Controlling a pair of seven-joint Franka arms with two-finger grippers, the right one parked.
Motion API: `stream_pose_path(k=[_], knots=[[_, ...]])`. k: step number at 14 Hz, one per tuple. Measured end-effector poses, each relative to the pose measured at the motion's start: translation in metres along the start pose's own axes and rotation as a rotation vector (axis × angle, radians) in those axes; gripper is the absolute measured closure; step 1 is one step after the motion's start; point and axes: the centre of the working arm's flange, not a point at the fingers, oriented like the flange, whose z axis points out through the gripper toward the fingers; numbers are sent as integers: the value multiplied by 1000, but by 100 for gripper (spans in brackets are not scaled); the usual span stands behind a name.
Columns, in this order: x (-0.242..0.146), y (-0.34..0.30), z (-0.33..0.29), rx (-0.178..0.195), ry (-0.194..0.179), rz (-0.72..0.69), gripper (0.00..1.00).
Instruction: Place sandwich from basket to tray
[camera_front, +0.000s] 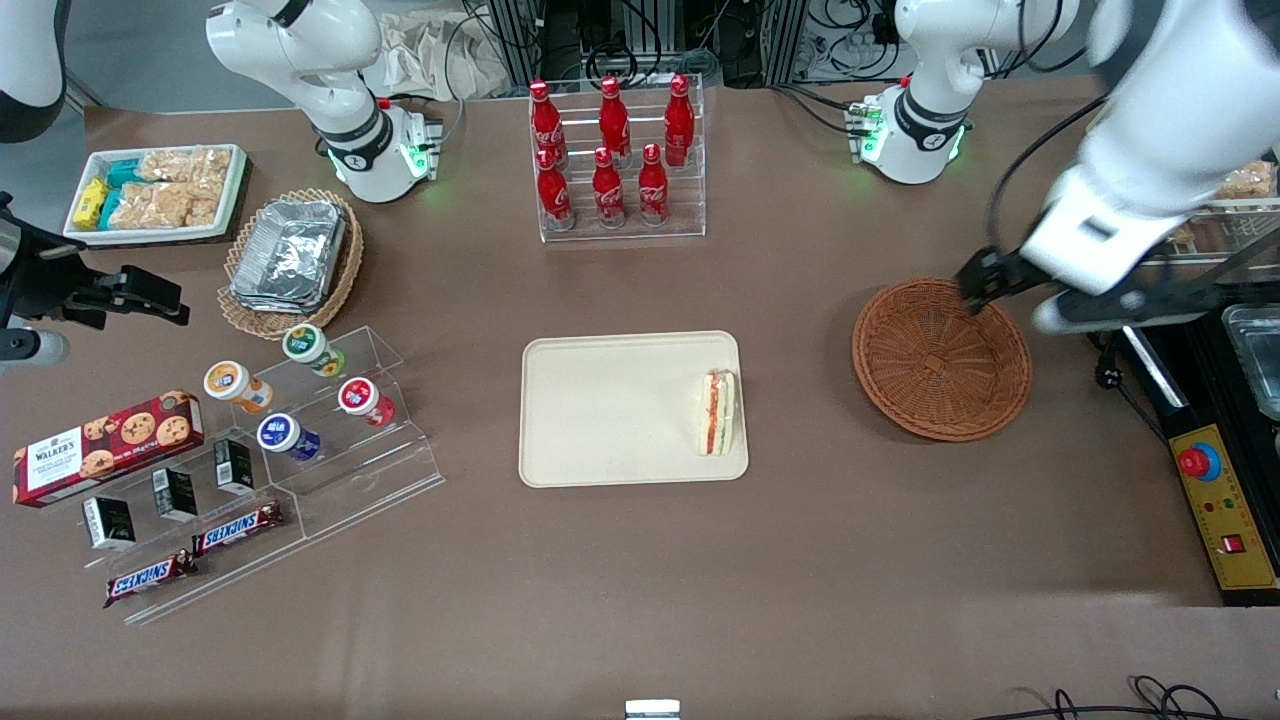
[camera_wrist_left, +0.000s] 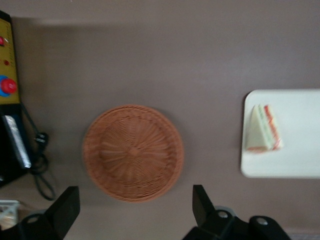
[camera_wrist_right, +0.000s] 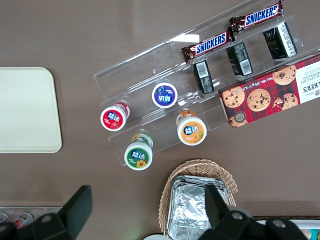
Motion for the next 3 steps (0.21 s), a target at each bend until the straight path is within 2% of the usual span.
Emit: stream_pose_path(k=[3], knots=[[-32, -54, -18, -16, -23, 135, 0]])
